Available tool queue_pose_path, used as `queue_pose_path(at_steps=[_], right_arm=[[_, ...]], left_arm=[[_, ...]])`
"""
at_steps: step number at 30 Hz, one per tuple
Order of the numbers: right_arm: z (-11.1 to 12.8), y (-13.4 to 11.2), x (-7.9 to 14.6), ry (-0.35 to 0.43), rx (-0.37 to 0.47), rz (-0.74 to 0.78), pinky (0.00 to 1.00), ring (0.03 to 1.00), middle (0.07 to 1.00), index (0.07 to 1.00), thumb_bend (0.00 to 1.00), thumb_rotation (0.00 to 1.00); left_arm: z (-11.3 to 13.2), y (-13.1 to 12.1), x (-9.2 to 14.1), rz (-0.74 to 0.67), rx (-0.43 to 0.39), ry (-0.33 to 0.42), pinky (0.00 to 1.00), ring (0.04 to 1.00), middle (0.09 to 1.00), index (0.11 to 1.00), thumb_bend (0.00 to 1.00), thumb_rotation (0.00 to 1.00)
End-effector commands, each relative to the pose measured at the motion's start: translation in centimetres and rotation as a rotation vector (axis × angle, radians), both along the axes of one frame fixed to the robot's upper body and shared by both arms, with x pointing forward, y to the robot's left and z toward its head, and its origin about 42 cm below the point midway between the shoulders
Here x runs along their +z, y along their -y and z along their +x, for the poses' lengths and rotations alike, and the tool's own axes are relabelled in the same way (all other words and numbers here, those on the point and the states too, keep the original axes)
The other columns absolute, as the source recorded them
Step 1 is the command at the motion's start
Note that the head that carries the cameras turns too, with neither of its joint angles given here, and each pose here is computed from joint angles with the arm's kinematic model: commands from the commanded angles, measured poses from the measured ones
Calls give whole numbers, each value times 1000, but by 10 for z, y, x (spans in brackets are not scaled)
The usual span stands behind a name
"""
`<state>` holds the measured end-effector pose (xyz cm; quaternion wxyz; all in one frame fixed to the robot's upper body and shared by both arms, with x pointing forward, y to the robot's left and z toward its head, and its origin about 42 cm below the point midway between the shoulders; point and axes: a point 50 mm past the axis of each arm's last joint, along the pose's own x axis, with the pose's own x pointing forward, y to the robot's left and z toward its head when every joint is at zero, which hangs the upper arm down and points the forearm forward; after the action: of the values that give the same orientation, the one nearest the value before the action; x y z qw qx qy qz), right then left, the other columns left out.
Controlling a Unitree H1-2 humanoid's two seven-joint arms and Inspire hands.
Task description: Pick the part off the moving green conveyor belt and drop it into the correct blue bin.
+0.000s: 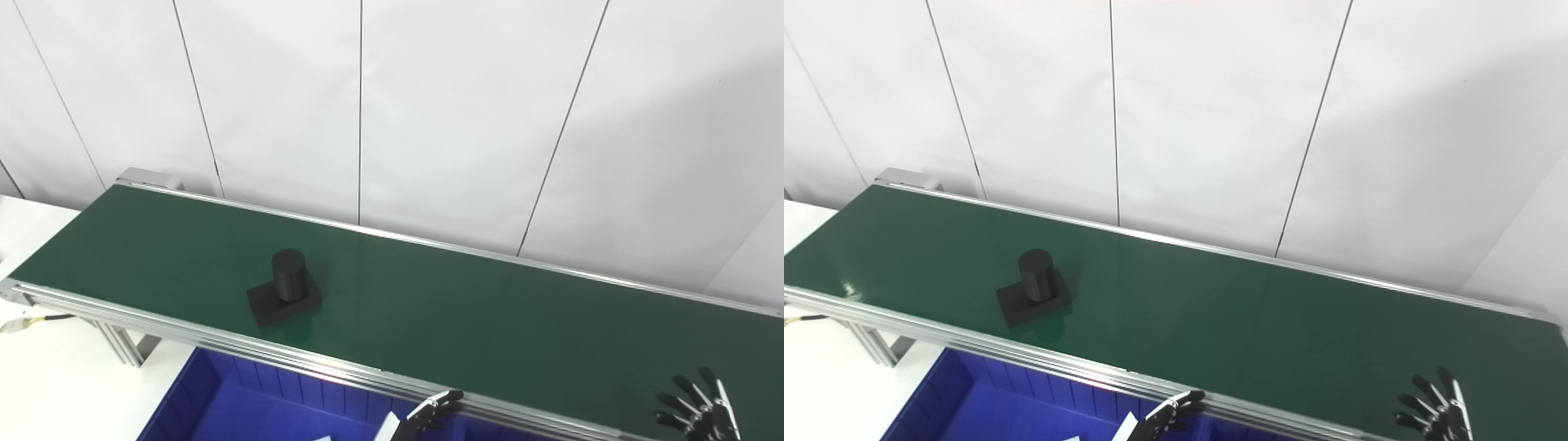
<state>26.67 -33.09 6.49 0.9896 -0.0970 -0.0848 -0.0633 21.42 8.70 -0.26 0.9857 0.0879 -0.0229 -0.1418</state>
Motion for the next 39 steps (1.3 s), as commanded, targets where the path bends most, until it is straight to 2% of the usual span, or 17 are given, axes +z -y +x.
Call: queue_pose_path(at_steps=[1,4,8,10,12,14,17,19,21,24,29,39], right_arm=[[10,7,19,81,8,-43,665,772,868,965,1000,988],[13,11,26,98,-14,-104,684,786,882,974,1000,999],[16,14,38,129,-2,-167,643,736,887,988,950,952],[18,13,44,145,21,-176,630,714,881,982,927,893],[21,12,50,161,44,-185,631,695,861,958,859,781],[23,10,55,174,61,-215,634,694,857,955,848,762],[27,8,60,188,87,-273,647,715,826,955,781,696],[31,6,63,194,103,-294,641,711,826,948,765,647],[37,4,64,196,119,-294,645,714,841,933,800,608],[46,2,68,207,128,-324,644,711,852,925,825,605],[65,1,75,224,136,-357,632,723,873,930,798,557],[100,-9,81,223,167,-377,647,755,893,929,863,625]], left_arm=[[7,8,10,-29,-6,58,784,815,813,841,1000,909],[8,8,10,-32,-7,55,791,811,809,840,1000,904],[8,9,10,-36,-9,52,756,805,802,839,1000,903],[8,10,10,-39,-11,50,755,803,800,839,1000,901],[8,10,11,-42,-12,48,762,802,798,839,1000,893],[8,11,10,-45,-13,45,761,801,797,839,1000,891],[7,11,10,-43,-15,44,762,800,796,838,1000,887],[7,12,10,-40,-16,47,753,800,793,837,1000,887],[7,12,10,-38,-14,48,743,792,788,832,1000,886],[8,13,10,-43,-11,44,745,788,784,825,1000,881],[8,13,10,-47,-13,40,744,793,784,819,1000,878],[9,15,9,-48,-11,33,745,792,783,812,1000,880]])
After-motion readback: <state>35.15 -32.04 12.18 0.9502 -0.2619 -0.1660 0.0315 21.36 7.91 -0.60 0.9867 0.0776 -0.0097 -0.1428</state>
